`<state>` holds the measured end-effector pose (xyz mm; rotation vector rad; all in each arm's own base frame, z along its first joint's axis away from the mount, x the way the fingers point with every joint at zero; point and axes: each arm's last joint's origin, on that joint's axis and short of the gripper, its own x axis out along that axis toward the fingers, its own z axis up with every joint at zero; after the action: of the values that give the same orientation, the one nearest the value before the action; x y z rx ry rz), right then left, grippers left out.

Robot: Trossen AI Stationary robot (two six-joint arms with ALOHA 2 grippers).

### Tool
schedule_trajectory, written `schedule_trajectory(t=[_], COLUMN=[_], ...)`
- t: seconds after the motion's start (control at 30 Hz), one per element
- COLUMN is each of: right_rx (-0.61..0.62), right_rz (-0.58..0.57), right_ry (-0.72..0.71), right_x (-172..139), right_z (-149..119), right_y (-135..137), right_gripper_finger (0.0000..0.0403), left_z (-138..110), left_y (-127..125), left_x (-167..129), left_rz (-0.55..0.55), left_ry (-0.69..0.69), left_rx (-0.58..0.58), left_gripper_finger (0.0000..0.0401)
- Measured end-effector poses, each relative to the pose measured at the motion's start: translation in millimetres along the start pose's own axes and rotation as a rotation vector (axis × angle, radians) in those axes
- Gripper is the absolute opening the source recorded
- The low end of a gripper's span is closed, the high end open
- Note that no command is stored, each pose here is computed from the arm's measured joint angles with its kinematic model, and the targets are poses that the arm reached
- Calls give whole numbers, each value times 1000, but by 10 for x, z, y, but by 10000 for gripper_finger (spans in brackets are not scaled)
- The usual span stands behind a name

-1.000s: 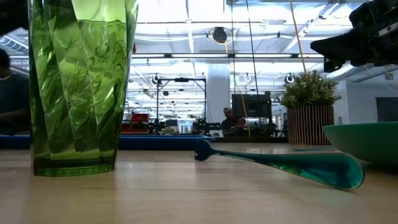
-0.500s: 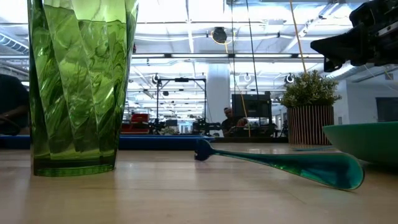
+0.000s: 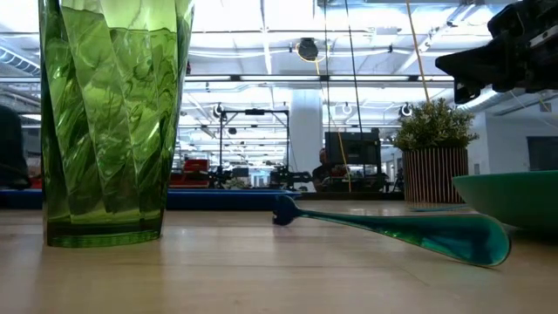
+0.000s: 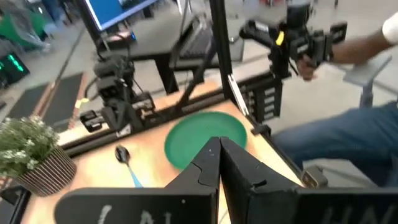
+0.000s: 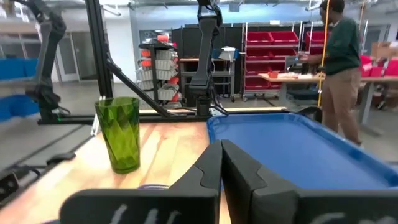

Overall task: Pick and place plate/cup/fork/spoon on tray
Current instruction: Put the green glass on the top left of the blue serving tray

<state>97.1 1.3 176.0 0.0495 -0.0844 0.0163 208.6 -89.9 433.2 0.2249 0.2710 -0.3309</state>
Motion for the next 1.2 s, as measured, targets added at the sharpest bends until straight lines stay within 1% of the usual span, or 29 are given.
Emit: schedule_trajectory(t=[0.17, 0.3, 0.43, 0.63, 0.73, 0.9, 1.07, 1.2], right_rx=[82, 148, 202, 212, 212, 212, 229, 238], right_rz=[0, 0, -1, -4, -15, -58, -58, -58], right_ry=[0, 0, 2, 6, 4, -1, -2, -2], right_x=[0, 0, 0, 0, 0, -1, -1, -1], right_z=[0, 0, -2, -6, -6, -7, -7, -7], right_y=[0, 0, -1, -1, -5, -17, -17, -17], right_gripper_finger=[0, 0, 0, 0, 0, 0, 0, 0], left_z=[96, 109, 71, -65, -136, -260, -429, -531], left_y=[-144, -259, -384, -548, -609, -707, -831, -916], left_x=[175, 303, 433, 537, 608, 783, 976, 1116], left_rz=[-11, -4, -23, -32, -18, -13, -15, -15], left_ry=[145, 220, 301, 442, 502, 591, 705, 755], left_rx=[-17, -25, -54, -78, -84, -76, -45, -30], left_gripper_finger=[10, 10, 10, 24, 40, 83, 127, 159])
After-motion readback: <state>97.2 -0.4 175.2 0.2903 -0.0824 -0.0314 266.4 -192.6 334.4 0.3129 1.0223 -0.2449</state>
